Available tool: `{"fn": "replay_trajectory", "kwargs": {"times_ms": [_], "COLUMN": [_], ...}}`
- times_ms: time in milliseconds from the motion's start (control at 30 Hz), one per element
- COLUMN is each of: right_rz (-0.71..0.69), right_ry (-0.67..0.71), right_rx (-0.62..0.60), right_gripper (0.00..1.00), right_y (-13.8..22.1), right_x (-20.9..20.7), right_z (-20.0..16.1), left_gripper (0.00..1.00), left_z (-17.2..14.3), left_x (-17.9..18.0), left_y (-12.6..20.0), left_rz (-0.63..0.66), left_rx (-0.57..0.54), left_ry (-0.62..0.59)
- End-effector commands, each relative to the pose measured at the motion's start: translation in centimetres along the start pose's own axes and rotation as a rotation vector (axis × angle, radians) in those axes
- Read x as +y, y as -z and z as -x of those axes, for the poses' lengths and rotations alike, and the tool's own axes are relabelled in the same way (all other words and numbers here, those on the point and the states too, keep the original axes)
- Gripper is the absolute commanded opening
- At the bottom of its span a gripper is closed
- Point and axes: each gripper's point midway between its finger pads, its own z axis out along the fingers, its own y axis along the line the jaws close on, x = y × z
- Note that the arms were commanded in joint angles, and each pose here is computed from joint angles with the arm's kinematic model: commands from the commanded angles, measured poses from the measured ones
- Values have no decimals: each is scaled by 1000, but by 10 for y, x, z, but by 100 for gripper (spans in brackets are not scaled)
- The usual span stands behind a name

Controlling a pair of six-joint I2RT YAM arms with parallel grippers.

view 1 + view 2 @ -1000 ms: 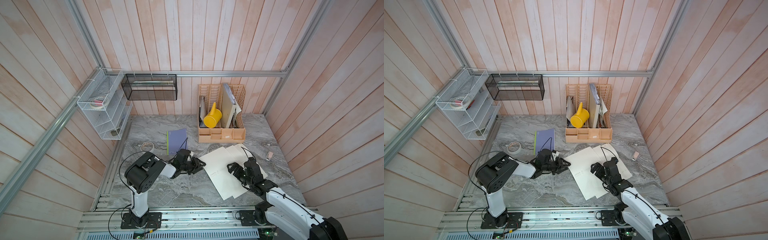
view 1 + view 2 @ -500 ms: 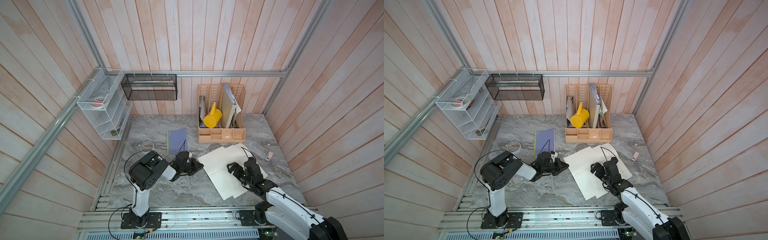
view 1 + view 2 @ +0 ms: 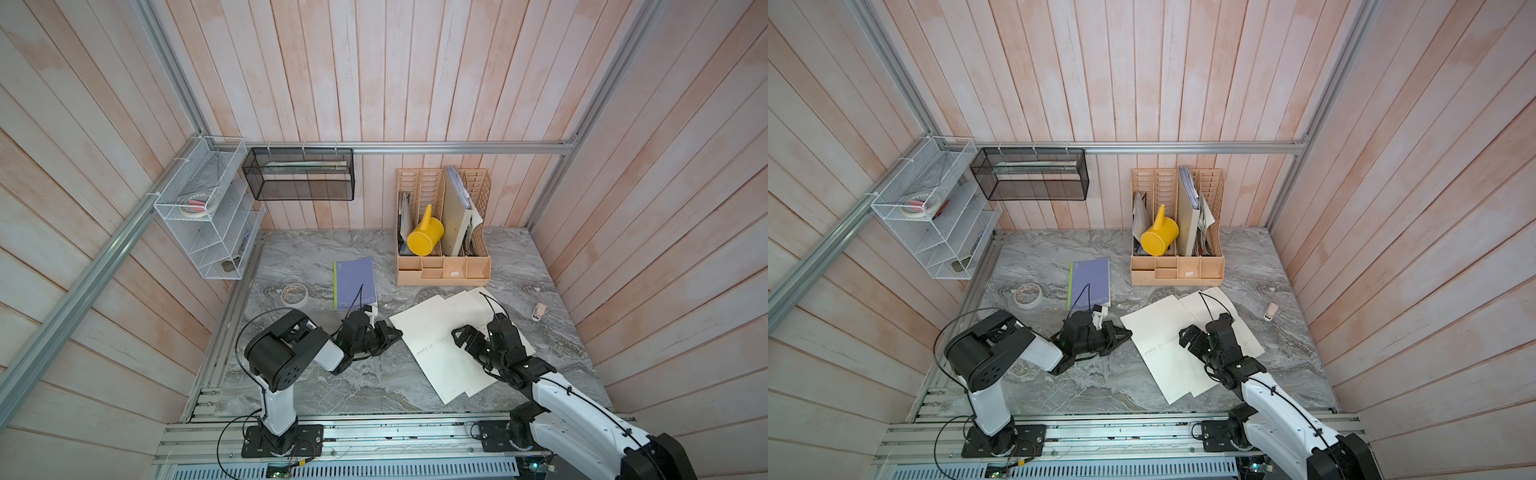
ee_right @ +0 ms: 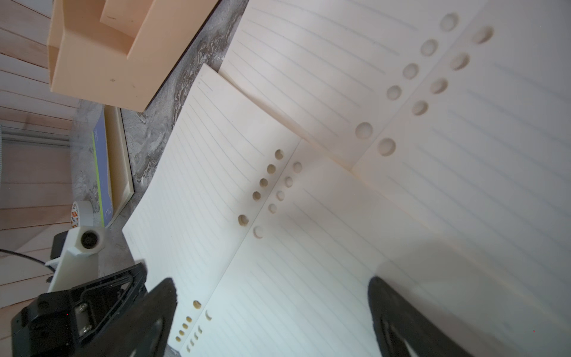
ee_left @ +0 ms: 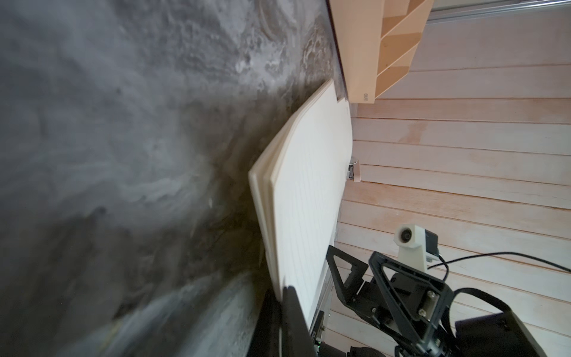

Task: Close the notebook
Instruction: Close the notebook at the center of the board.

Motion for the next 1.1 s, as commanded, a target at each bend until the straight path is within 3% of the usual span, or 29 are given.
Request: {"fn": "replay_trajectory", "kwargs": {"times_ms": [0, 233, 633, 1067], "right_rz": [4, 80, 223, 315], "right_ry": [38, 53, 97, 153], "right_rx": [16, 16, 115, 158], "right_gripper": [98, 98, 98, 98], "right_y": [5, 7, 3, -8], "right_x": [11, 37, 88, 131], "right_z": [3, 1, -54, -70], "left_gripper": [0, 0, 0, 0], "left_z": [7, 13, 24, 14], "left_x": [-14, -21, -15, 9], "left_y": [11, 37, 102, 165], "left_rz": [-4, 55, 283, 446], "left_rx": [-52, -125, -283, -362], "left_ry": [-79, -140, -221, -190]}}
